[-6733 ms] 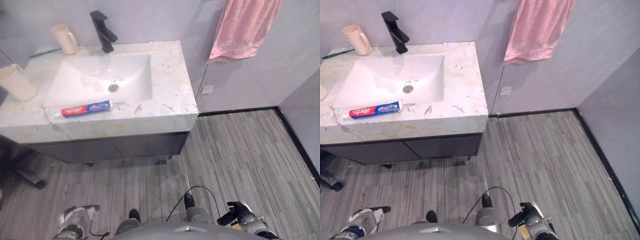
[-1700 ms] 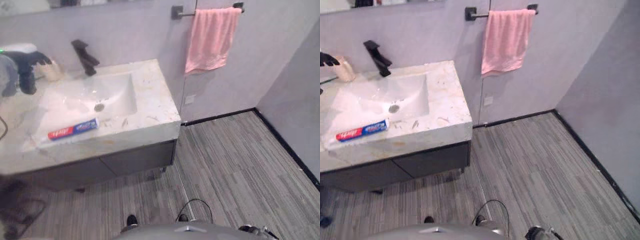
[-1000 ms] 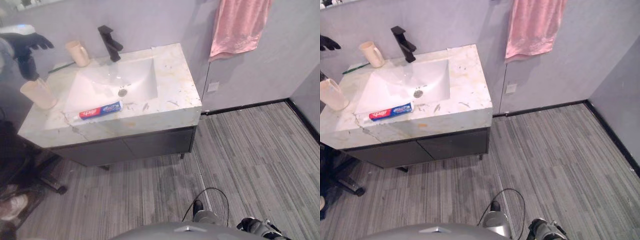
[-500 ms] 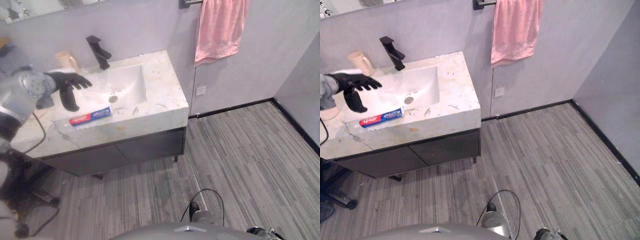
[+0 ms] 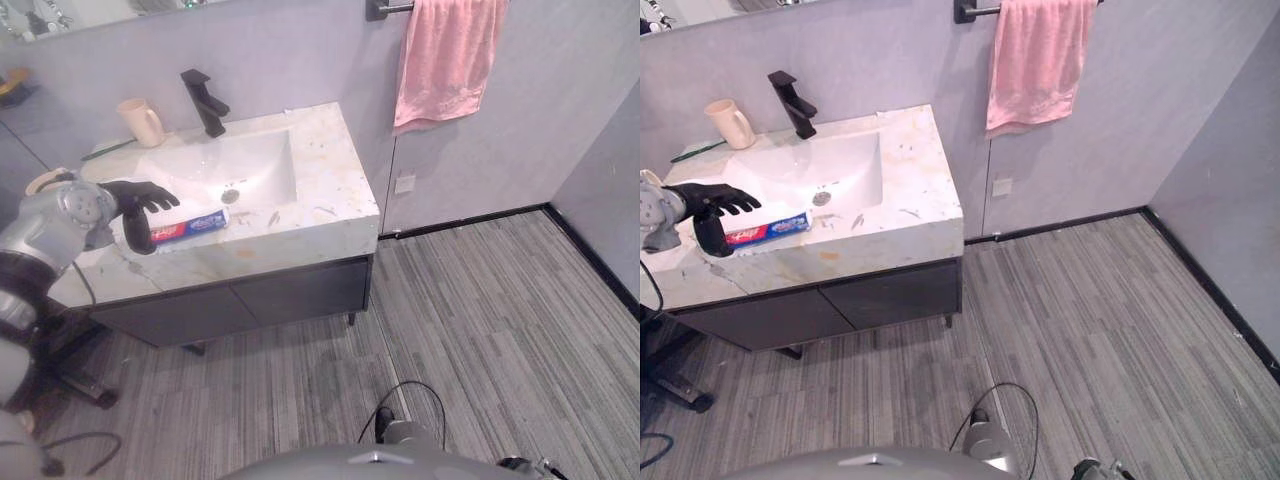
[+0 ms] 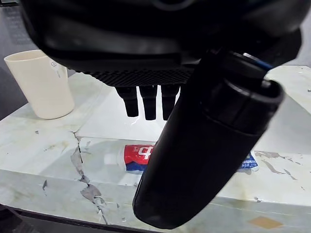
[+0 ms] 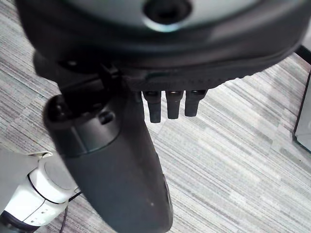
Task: Organize the bathroom.
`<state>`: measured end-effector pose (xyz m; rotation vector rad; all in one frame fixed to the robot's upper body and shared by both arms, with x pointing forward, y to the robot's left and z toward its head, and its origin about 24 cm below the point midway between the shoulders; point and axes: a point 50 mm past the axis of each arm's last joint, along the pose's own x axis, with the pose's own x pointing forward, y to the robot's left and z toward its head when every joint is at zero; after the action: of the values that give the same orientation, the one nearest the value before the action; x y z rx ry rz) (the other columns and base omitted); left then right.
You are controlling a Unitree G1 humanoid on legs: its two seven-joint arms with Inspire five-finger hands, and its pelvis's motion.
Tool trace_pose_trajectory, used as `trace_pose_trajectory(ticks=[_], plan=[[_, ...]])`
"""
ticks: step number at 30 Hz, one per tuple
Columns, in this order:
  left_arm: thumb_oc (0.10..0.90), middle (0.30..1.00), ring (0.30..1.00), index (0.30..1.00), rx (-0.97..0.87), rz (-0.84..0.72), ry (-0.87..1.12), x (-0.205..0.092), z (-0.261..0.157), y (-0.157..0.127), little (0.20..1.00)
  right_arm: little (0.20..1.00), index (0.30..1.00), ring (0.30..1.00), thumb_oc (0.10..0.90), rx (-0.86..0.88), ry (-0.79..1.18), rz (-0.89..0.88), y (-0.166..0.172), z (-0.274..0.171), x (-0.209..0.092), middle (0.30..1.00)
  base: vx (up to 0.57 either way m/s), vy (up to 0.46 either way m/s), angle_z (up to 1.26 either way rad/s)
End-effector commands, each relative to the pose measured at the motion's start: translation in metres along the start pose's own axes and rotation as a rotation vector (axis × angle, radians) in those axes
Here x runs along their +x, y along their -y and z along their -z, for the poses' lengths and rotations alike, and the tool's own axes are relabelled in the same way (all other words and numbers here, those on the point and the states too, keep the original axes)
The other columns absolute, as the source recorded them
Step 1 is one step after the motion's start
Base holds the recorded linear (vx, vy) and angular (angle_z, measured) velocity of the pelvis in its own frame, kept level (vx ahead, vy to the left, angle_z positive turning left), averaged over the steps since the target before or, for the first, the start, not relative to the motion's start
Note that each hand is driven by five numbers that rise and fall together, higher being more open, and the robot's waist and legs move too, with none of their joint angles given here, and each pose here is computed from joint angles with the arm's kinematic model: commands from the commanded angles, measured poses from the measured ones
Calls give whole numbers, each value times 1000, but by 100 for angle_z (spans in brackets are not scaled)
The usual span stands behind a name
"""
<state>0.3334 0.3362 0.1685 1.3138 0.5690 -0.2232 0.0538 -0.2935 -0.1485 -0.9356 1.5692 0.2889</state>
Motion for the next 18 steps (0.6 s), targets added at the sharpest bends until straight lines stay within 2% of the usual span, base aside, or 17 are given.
trace_pose_trajectory(ticks=[1, 18], plan=[[800, 900, 900, 900, -46, -269, -75, -27, 23, -47, 900, 900, 900, 900, 800, -56, -79, 15, -5, 14, 1, 900, 0, 0, 0], [800, 900, 900, 900, -31, -304, -176, -22, 32, -38, 900, 900, 900, 900, 800, -74, -65, 20, -13, 15, 1, 900, 0, 0, 0]])
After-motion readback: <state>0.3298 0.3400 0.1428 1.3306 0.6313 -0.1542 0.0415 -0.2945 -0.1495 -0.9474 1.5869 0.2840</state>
